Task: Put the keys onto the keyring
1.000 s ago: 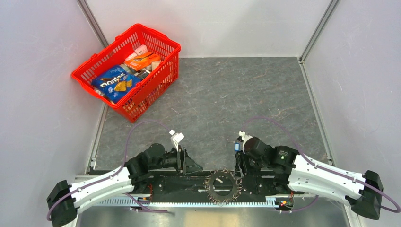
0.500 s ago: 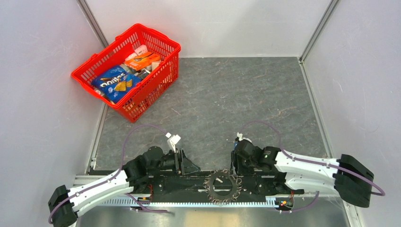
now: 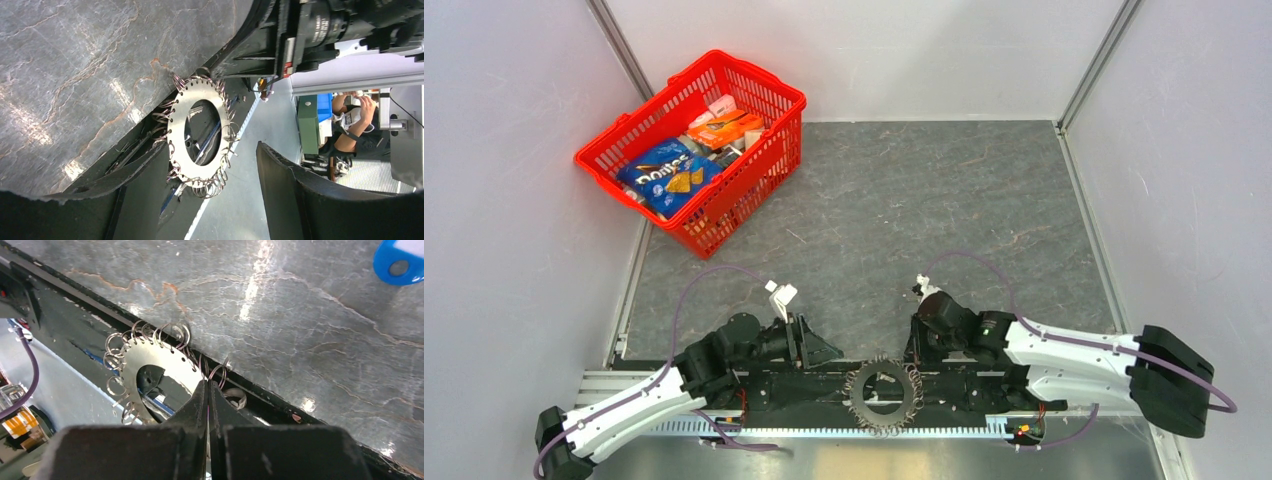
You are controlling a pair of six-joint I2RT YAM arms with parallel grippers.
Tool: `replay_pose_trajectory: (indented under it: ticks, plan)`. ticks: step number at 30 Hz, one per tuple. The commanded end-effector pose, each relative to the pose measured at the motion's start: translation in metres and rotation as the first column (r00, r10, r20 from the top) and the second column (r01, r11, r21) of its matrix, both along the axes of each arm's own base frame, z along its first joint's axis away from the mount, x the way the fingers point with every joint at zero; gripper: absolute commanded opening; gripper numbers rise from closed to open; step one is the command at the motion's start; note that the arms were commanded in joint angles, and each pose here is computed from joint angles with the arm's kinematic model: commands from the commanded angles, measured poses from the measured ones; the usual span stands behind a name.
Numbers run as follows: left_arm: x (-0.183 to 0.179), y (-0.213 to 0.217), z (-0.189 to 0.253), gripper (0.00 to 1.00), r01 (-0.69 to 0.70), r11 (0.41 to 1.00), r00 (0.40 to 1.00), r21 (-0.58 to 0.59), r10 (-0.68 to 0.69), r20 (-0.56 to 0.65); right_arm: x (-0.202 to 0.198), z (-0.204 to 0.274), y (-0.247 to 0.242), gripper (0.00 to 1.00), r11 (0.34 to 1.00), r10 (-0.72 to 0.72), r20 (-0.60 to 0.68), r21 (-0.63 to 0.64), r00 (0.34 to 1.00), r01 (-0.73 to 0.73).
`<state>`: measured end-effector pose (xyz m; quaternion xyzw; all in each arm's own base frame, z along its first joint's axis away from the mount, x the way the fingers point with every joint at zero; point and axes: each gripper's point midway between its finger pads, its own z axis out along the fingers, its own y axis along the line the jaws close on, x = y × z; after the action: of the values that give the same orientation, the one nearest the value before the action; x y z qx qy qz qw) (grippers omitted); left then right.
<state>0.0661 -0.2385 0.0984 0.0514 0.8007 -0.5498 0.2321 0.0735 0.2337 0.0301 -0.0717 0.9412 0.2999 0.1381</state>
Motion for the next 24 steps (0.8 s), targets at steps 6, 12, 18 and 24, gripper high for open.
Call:
replay_pose_trajectory:
  ticks: [6, 12, 18, 24]
  plan:
    - [0.004, -0.002, 0.014, 0.70, -0.012, 1.000, 1.000, -0.010, 0.012, 0.023, 0.043, 0.095, 0.018, 0.00, 0.995, -0.007, 0.289, 0.100, 0.957, -0.023]
    - [0.005, -0.001, 0.033, 0.70, -0.015, 0.998, 0.998, -0.059, 0.018, 0.055, 0.069, 0.107, 0.032, 0.00, 0.999, 0.035, 0.368, 0.002, 0.929, -0.038]
    - [0.004, 0.006, 0.036, 0.71, -0.028, 0.998, 0.997, -0.064, 0.032, 0.069, 0.040, 0.059, 0.014, 0.52, 0.995, 0.063, 0.195, -0.083, 0.979, -0.047]
    - [0.004, 0.004, 0.028, 0.71, -0.031, 0.997, 0.998, -0.066, 0.035, 0.055, 0.001, 0.039, -0.007, 0.63, 0.999, 0.036, 0.046, -0.020, 0.998, -0.035]
